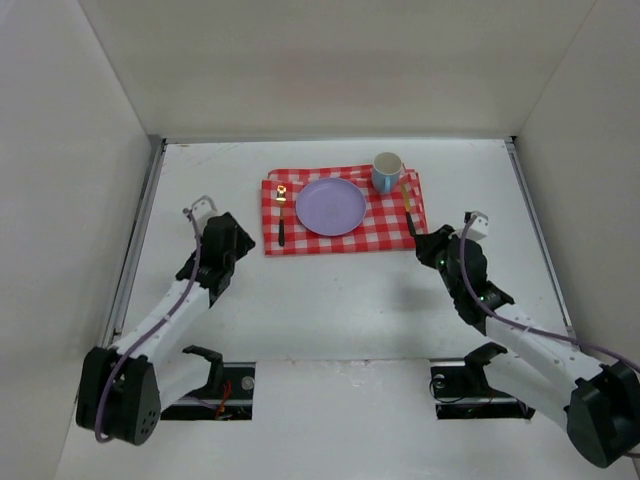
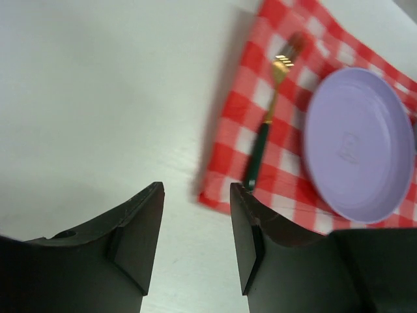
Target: Set the dinner table for one person
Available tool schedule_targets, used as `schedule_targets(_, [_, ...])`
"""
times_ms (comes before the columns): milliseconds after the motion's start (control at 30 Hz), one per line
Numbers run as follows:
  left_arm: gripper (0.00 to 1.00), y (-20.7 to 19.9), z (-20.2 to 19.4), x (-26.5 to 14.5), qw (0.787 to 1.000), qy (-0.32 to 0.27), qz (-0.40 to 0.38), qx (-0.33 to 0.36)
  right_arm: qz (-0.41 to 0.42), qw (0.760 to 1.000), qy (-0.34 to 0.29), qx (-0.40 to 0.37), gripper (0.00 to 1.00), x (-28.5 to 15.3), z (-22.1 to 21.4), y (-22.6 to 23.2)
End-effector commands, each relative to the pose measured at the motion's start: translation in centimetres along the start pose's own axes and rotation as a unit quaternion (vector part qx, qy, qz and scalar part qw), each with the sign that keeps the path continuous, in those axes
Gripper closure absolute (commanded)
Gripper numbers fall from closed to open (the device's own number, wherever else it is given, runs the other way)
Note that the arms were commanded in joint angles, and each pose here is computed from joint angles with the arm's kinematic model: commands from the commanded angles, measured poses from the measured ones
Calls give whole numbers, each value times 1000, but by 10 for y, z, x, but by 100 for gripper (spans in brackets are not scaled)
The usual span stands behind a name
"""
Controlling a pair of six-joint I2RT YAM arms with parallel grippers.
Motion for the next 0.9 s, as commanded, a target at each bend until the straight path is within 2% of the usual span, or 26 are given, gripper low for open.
schedule_targets(0, [57,39,-19,-12,997,8,58,-55,21,998,-49,23,84,-6,21,9])
schedule_targets(100, [57,63,-36,-24,994,16,81,-73,3,997,-72,36,84,-8,27,0])
schedule_targets(167, [56,77,-47,-32,991,18,98,-84,-5,995,-87,45,78,-12,33,-5])
schedule_targets(300, [55,95,-61,-34,984,20,122,-127,-43,986,-143,74,61,-20,49,-30])
schedule_targets(467, [55,96,-64,-27,982,26,126,-139,-48,980,-174,86,41,-27,58,-37])
schedule_targets(633, [55,87,-56,-23,984,11,110,-142,-49,985,-150,72,36,-19,52,-32])
schedule_targets(867, [56,82,-55,-20,985,12,97,-142,-38,991,-111,56,35,-8,39,-24])
Point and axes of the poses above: each gripper's point midway between its finger pads, its own x axis out along the fingers, its own y axis along the line the jaws close on, z = x × y, the point moved 5 cm from there along -x, back along the fingers, and after that the axes turned 9 degrees about x, right-handed, at the moved point
